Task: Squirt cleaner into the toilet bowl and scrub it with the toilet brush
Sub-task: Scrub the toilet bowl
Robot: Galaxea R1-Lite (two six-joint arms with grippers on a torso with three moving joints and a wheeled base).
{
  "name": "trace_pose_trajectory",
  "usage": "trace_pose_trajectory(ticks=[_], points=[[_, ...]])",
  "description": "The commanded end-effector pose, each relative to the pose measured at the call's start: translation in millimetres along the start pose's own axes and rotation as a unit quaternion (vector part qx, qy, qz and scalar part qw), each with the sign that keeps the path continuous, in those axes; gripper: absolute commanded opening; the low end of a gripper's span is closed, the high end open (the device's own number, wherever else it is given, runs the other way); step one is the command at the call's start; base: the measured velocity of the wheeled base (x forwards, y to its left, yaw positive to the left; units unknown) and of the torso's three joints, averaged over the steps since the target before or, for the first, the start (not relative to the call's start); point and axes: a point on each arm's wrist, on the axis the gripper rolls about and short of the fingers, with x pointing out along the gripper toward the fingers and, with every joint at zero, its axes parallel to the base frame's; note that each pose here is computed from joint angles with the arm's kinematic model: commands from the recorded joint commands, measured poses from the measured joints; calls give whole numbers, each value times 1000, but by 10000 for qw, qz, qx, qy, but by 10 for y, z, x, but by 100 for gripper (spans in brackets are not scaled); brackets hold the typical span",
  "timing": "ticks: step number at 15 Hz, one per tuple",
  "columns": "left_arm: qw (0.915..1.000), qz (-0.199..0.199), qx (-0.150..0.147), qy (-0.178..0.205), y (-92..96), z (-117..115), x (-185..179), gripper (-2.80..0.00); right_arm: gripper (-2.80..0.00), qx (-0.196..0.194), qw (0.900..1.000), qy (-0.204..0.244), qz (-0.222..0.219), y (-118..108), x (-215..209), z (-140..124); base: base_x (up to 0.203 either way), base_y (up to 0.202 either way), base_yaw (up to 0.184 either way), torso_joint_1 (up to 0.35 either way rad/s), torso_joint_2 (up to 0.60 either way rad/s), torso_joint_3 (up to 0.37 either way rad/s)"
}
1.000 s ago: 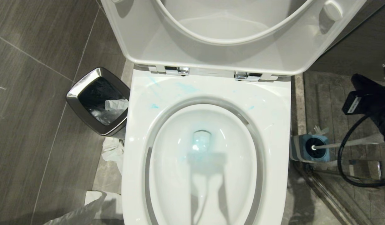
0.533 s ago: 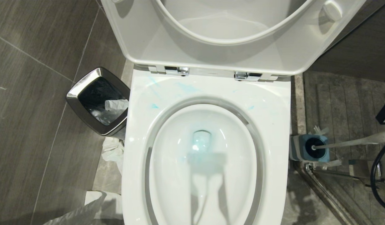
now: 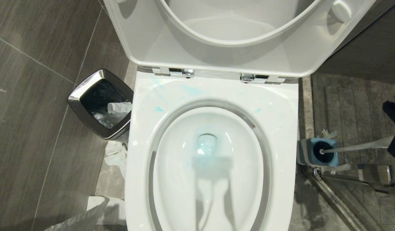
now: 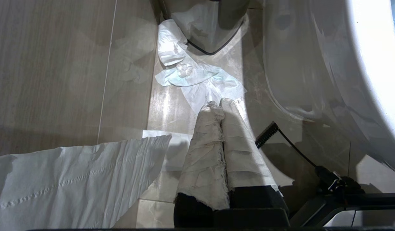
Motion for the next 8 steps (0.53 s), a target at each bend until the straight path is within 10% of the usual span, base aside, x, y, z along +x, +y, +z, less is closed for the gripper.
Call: trace_pose_trajectory(ticks=[1, 8], points=[[10000, 4, -3, 41, 0, -21, 6, -280, -280, 19, 9960, -44, 891, -42, -319, 34, 0, 0, 0, 0, 0, 0], [10000, 4, -3, 41, 0, -21, 6, -280, -280, 803, 9766, 654, 1886, -132, -934, -161, 0, 0, 0, 0, 0, 0]])
